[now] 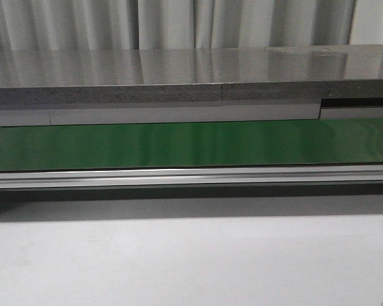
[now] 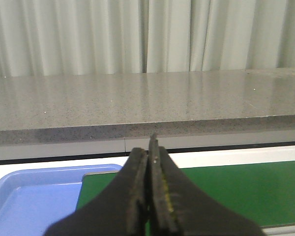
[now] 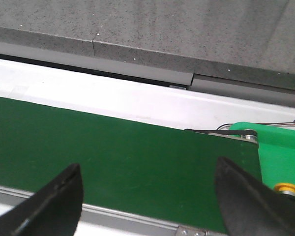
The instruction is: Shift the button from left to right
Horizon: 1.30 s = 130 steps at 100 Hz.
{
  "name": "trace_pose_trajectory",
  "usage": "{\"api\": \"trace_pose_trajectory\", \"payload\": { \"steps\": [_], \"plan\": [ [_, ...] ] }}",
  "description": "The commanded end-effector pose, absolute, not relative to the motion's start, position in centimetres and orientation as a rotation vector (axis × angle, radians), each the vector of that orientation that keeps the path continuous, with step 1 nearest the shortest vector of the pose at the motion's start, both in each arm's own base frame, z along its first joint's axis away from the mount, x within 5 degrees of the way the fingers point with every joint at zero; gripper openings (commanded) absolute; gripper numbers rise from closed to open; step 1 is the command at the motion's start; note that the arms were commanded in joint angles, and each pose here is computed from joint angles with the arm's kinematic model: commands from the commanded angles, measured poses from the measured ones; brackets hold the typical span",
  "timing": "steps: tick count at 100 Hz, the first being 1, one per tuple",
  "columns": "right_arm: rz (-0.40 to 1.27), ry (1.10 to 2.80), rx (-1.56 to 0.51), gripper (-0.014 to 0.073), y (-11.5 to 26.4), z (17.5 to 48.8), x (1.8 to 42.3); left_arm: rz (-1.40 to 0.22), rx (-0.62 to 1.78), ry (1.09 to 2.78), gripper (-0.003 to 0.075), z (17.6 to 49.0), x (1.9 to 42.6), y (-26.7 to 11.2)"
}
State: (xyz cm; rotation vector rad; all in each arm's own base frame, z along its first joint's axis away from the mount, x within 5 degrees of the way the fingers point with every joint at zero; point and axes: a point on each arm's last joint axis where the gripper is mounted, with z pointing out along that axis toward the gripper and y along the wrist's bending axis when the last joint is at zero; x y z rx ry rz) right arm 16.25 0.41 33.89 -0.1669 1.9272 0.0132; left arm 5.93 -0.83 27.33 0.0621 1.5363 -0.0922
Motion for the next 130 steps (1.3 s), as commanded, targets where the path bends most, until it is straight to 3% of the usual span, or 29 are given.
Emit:
{"api": "trace_pose_trajectory", "payload": {
  "steps": [1, 41, 78, 89, 118, 130],
  "plan": [
    [-0.008, 1.773, -0.125, 0.0551, 0.3, 34.7, 14.0, -0.085, 0.029, 1.453, -0.002, 28.8, 5.9, -0.6],
    [0.023, 1.593, -0.139, 0.0551, 1.1, 31.4, 5.5, -0.085, 0.029, 1.453, -0.002, 28.8, 5.9, -0.6],
    [0.026, 1.567, -0.153, 0.0531, 1.3, 31.1, 4.3, -0.085, 0.029, 1.453, -0.002, 28.8, 5.9, -0.6],
    [0.027, 1.57, -0.155, 0.0416, 1.3, 31.1, 4.3, -0.085, 0.029, 1.453, -0.002, 28.8, 5.9, -0.6],
    [0.029, 1.575, -0.157, -0.0063, 1.3, 31.0, 4.3, -0.085, 0.029, 1.453, -0.002, 28.8, 5.9, -0.6],
    [0.03, 1.575, -0.156, -0.0066, 1.3, 31.0, 4.3, -0.085, 0.029, 1.453, -0.002, 28.8, 5.9, -0.6]
  ]
}}
